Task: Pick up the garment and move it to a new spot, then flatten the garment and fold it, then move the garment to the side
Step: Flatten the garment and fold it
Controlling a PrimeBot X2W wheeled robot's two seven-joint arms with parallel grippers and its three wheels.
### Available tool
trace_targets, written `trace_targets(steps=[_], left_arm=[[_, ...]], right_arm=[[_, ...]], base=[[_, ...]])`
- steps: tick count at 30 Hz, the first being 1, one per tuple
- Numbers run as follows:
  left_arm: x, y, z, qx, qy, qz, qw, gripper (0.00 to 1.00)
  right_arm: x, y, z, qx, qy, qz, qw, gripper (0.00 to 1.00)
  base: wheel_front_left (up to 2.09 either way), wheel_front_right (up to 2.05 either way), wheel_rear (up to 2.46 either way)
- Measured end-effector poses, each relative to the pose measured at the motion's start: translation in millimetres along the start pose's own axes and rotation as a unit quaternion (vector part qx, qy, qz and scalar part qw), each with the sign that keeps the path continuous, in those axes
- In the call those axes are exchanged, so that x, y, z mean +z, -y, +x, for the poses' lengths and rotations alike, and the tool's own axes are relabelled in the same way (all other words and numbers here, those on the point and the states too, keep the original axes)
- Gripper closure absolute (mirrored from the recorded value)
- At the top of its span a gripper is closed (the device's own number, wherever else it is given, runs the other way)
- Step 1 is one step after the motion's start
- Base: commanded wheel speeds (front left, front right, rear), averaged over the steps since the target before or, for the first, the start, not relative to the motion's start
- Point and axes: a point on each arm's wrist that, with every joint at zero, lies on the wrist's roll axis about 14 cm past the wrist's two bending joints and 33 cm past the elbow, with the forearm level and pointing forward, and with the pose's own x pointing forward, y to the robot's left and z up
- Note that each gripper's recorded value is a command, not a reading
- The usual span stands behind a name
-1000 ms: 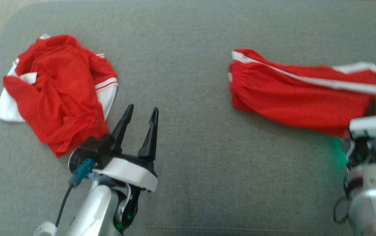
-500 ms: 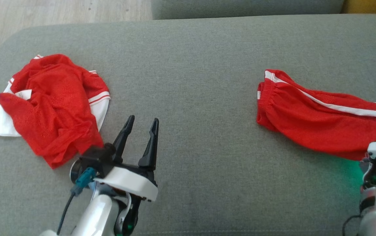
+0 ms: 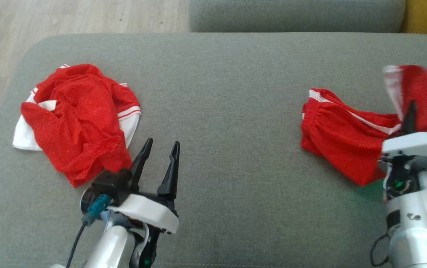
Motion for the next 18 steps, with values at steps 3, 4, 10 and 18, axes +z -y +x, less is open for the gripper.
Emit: trace_targets(steps=[3,4,10,18], left_arm=[[0,-3,-6,0.007,0.000,0.000,1.000,0.00],[0,-4,-8,0.010,-0.001,0.000,1.000,0.00],[1,-11,-16,0.024,0.002,-0.003,1.000,0.00],[2,-20,-21,0.039,0.002,-0.002,0.999,0.00]], right_arm=[[-16,-27,-3,0.040,-0.022,0.004,0.999,1.00],[-23,-34,-5,0.051,-0.032,0.004,0.998,1.00],[-59,-63,-18,0.098,-0.074,-0.001,0.992,1.00],[-93,-78,-26,0.124,-0.115,-0.024,0.985,1.00]], base=[[0.00,0.00,0.00],[0.00,0.00,0.00],[0.00,0.00,0.00],[0.00,0.00,0.00]])
